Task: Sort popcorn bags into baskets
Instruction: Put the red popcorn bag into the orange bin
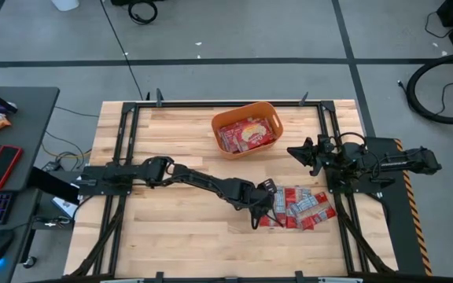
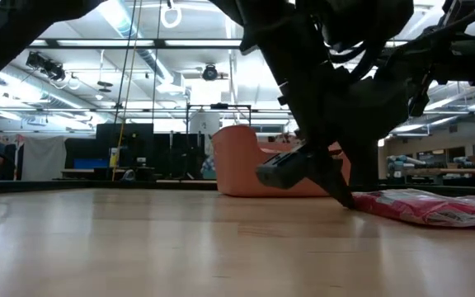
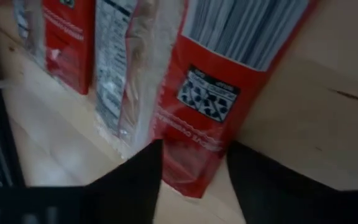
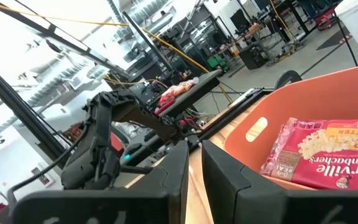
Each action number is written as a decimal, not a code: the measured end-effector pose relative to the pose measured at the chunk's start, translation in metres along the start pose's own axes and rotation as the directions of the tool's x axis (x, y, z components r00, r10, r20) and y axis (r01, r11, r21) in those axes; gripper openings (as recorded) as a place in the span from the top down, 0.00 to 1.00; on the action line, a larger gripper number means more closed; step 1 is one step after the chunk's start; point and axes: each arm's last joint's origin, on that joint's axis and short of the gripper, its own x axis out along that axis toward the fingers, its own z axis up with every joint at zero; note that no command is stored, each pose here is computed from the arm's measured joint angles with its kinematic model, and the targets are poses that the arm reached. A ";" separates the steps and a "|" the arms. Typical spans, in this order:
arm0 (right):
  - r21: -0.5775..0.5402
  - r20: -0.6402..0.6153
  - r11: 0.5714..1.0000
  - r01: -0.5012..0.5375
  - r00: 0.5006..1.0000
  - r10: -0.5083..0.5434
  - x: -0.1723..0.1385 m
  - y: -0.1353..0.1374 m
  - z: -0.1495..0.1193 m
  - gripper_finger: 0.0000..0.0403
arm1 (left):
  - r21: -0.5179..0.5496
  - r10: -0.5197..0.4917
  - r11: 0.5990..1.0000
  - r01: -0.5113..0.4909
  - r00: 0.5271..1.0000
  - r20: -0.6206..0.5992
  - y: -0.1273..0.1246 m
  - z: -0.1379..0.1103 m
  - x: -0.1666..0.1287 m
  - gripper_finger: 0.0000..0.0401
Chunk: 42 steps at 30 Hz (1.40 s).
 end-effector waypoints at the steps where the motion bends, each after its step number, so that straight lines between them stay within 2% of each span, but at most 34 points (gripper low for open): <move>1: 0.000 0.001 1.000 0.000 1.000 0.000 0.000 0.000 0.000 0.87 | 0.004 -0.007 1.000 0.007 1.000 0.007 -0.001 0.001 0.000 0.58; 4: 0.000 0.001 1.000 0.000 1.000 0.000 0.000 0.000 0.000 0.87 | -0.015 -0.018 1.000 0.018 1.000 0.026 -0.002 0.001 0.001 0.76; 7: 0.000 0.000 1.000 0.000 1.000 0.000 0.000 0.000 0.000 0.87 | -0.117 -0.013 0.993 0.016 1.000 0.025 0.000 0.001 -0.002 0.94; 10: 0.000 -0.001 1.000 0.000 1.000 0.000 0.000 0.000 0.000 0.87 | -0.217 -0.030 0.976 0.035 0.999 0.026 0.001 -0.001 -0.008 0.97; 13: 0.000 0.000 1.000 0.000 1.000 0.000 0.000 0.000 0.000 0.87 | -0.279 -0.097 0.954 0.109 0.994 0.055 0.004 -0.007 -0.023 0.98; 15: 0.000 0.000 1.000 0.001 1.000 -0.001 0.000 0.000 0.000 0.87 | -0.350 -0.126 0.924 0.156 0.986 0.107 0.012 -0.014 -0.041 0.99; 17: 0.000 0.000 1.000 0.000 1.000 0.000 0.000 0.000 0.000 0.87 | -0.442 -0.136 0.876 0.193 0.978 0.159 0.025 -0.025 -0.062 0.99; 19: 0.000 0.000 1.000 0.001 1.000 -0.001 0.000 0.000 0.000 0.87 | -0.542 -0.146 0.806 0.239 0.967 0.208 0.036 -0.040 -0.081 0.99; 21: 0.000 0.000 1.000 0.000 1.000 0.000 0.000 0.000 0.000 0.87 | -0.653 -0.150 0.700 0.289 0.954 0.261 0.048 -0.058 -0.095 0.99; 24: 0.000 0.000 1.000 0.001 1.000 -0.001 0.000 0.000 0.000 0.87 | -0.790 -0.151 0.476 0.387 0.920 0.361 0.066 -0.091 -0.116 0.99; 27: 0.000 0.000 1.000 0.001 1.000 -0.001 0.000 0.000 0.000 0.87 | -0.848 -0.171 0.252 0.466 0.884 0.435 0.077 -0.127 -0.120 1.00; 29: 0.000 -0.001 1.000 0.002 1.000 -0.002 0.000 0.000 0.000 0.87 | -0.864 -0.180 0.127 0.488 0.868 0.464 0.081 -0.149 -0.116 1.00; 31: 0.000 0.000 1.000 0.001 1.000 -0.001 0.000 0.000 0.000 0.87 | -0.866 -0.167 0.025 0.500 0.856 0.490 0.085 -0.171 -0.112 0.99; 34: 0.000 0.000 1.000 0.001 1.000 -0.001 0.000 0.000 0.000 0.87 | -0.865 -0.144 -0.088 0.494 0.853 0.502 0.091 -0.204 -0.109 0.99; 37: 0.000 0.000 1.000 0.001 1.000 -0.001 0.000 0.000 0.000 0.87 | -0.846 -0.131 -0.181 0.501 0.840 0.526 0.093 -0.235 -0.106 0.99; 42: 0.000 0.001 1.000 0.000 1.000 0.000 0.000 0.000 0.000 0.87 | -0.831 -0.102 -0.268 0.488 0.843 0.528 0.093 -0.281 -0.103 0.99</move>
